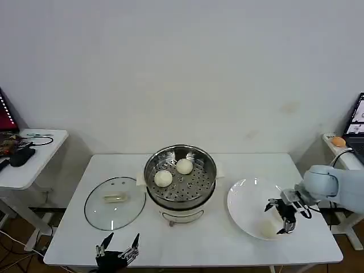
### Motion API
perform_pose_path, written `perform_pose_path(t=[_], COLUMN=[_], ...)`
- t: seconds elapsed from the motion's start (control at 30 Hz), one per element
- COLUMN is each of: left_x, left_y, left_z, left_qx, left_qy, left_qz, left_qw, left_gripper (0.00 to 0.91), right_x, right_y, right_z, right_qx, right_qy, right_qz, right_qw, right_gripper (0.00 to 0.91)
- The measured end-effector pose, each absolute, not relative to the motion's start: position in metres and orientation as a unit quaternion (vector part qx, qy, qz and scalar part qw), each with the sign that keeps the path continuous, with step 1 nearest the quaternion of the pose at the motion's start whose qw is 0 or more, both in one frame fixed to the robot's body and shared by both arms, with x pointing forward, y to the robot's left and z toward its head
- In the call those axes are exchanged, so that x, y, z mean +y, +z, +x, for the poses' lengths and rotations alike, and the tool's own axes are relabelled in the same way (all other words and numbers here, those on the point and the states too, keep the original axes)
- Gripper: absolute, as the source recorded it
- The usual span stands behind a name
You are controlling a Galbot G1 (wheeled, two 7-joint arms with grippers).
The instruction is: Take steamed baozi put them in steamer then cover it.
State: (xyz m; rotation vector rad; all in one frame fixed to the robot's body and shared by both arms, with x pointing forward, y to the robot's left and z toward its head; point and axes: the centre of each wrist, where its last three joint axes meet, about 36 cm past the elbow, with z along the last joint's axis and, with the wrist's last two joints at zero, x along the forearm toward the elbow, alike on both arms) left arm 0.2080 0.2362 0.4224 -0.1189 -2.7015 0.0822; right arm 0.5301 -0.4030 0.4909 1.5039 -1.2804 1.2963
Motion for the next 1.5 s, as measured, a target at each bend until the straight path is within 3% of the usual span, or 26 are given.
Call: perform_pose_path(t=[0.37,0.6,0.8,1.17,1.5], left_x=[0.235,0.235,0.234,0.232,0.232], left_y=[0.424,0.424,0.425,0.426,0.426], left_z=[0.207,0.206,0.206,0.205,0.204], left_qx=[-0.975,-0.975,-0.975,-0.975,-0.974], left_qy=[0.031,0.030,0.031,0.032,0.032], left_qz=[-0.043,-0.043,-0.044,-0.047,-0.047], left_qw=[0.216,0.216,0.216,0.216,0.218], left_gripper=[0.907,0.907,0.907,0.907,0.907], right_x=[-0.406,-0.407,-0.408,-0.407,-0.407], right_y=[0.477,0.469,0.463,0.464,0.479], right_z=[0.528,0.526,0.524,0.523,0.524], right_qx=[-0.505,-0.506,-0.511,-0.516,-0.516], right_qy=[0.498,0.492,0.487,0.480,0.481], right_qz=[0.589,0.588,0.588,0.589,0.593], right_qw=[0.388,0.394,0.395,0.395,0.388], right_gripper=[0.907,0.746,0.685,0.625,0.625])
